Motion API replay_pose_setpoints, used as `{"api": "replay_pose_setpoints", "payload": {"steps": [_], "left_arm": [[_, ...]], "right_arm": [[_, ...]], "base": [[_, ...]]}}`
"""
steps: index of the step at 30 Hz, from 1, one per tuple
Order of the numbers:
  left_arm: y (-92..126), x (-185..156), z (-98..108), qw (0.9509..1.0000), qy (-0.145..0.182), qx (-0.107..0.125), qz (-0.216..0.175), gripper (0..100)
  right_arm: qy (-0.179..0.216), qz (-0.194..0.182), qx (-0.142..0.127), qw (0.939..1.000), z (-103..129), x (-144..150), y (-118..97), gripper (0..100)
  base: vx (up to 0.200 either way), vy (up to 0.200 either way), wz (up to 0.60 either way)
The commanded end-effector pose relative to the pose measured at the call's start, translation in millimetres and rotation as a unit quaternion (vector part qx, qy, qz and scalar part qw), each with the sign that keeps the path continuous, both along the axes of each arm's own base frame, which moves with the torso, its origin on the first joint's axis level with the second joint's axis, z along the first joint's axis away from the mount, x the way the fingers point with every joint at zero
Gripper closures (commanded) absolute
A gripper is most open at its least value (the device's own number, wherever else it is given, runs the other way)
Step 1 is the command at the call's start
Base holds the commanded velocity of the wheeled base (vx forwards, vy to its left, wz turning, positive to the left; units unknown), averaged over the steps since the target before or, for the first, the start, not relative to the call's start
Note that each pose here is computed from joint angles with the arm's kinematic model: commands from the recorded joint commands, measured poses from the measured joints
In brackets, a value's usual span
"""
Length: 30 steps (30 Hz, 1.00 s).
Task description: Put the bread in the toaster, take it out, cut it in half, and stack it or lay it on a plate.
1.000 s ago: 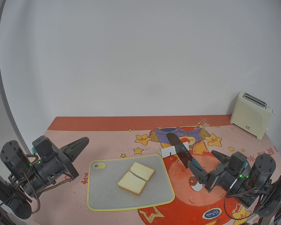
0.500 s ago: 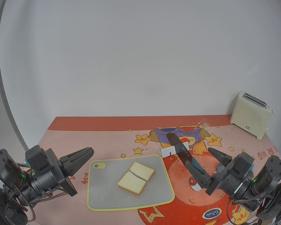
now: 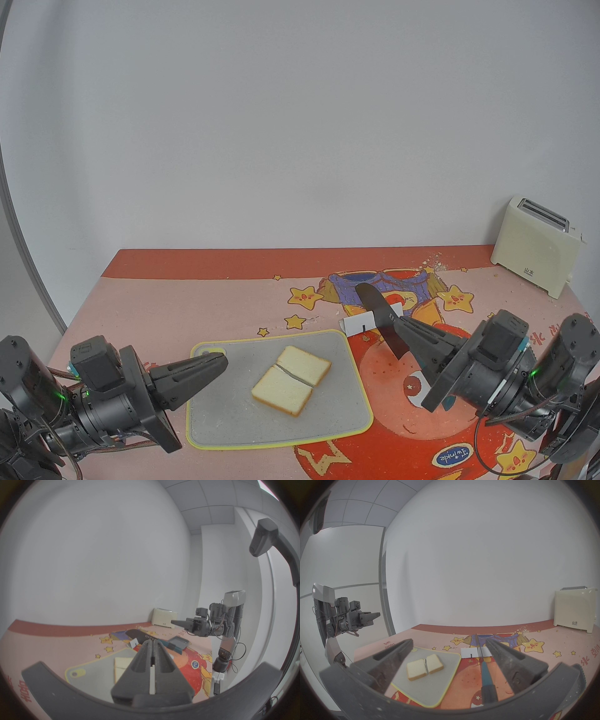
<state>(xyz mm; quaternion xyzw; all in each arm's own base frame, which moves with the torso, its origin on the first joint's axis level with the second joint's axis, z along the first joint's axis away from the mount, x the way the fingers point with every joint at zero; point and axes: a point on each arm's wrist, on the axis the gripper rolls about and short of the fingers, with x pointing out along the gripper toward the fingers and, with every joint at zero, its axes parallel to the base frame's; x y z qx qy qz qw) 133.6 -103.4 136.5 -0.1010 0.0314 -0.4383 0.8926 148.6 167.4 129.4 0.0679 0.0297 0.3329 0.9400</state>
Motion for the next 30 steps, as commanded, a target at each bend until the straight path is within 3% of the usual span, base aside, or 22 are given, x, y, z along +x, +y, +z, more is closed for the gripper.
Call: {"api": "replay_pose_setpoints", "payload": {"steps": [1,4,5,6,13,14,15,17,19,21,25,26,30], "left_arm": [[-1.4,0.0,-12.3,0.9974,0.068,0.013,0.019,100],[-5.3,8.4,-20.4,0.992,0.109,0.02,0.061,100],[-5.3,8.4,-20.4,0.992,0.109,0.02,0.061,100],[-8.9,13.4,-25.9,0.9885,0.129,0.021,0.075,100],[-16.9,13.1,-32.6,0.9841,0.163,0.018,0.068,100],[-24.8,15.1,-33.4,0.9788,0.185,-0.001,0.087,100],[-27.9,16.3,-34.3,0.9767,0.193,-0.003,0.095,100],[-37.0,21.5,-35.9,0.9709,0.208,-0.008,0.118,100],[-43.1,24.8,-41.8,0.9636,0.229,0.002,0.137,100],[-45.5,24.8,-45.3,0.9592,0.245,0.006,0.142,100],[-52.3,27.5,-41.5,0.9524,0.269,-0.028,0.141,100],[-53.9,29.7,-40.0,0.9489,0.278,-0.039,0.143,100],[-56.6,31.9,-42.0,0.938,0.31,-0.031,0.152,100]], "right_arm": [[0.005,0.027,-0.005,0.9996,20.1,13.5,13.7,100],[0.049,0.04,-0.029,0.9976,22.5,24.6,18.7,100],[0.049,0.04,-0.029,0.9976,22.5,24.6,18.7,100],[0.07,0.033,-0.03,0.9965,26.5,32.5,23.7,100],[0.105,0.021,-0.054,0.9928,31.7,44.6,28.5,100],[0.127,0.02,-0.071,0.9892,30.6,45.4,29.4,100],[0.131,0.019,-0.073,0.9885,30.4,45.6,29.5,100],[0.151,0.018,-0.062,0.9865,29.7,46.4,31.6,100],[0.178,0.012,-0.048,0.9827,23.2,51.6,37.0,100],[0.19,0.006,-0.049,0.9805,15.0,56.7,41.4,100],[0.201,-0.011,-0.053,0.9781,3.5,70.0,53.5,100],[0.209,-0.025,-0.056,0.976,-2.9,73.5,56.4,100],[0.226,-0.031,-0.073,0.9708,-19.7,74.7,63.5,100]], "base": [[0.0,0.0,0.0],[0.0,0.0,0.0],[0.0,0.0,0.0],[0.0,0.0,0.0],[0.0,0.0,0.0],[0.0,0.0,0.0],[0.0,0.0,0.0],[0.0,0.0,0.0],[0.0,0.0,0.0],[0.0,0.0,0.0],[0.0,0.0,0.0],[0.0,0.0,0.0],[0.0,0.0,0.0]]}}
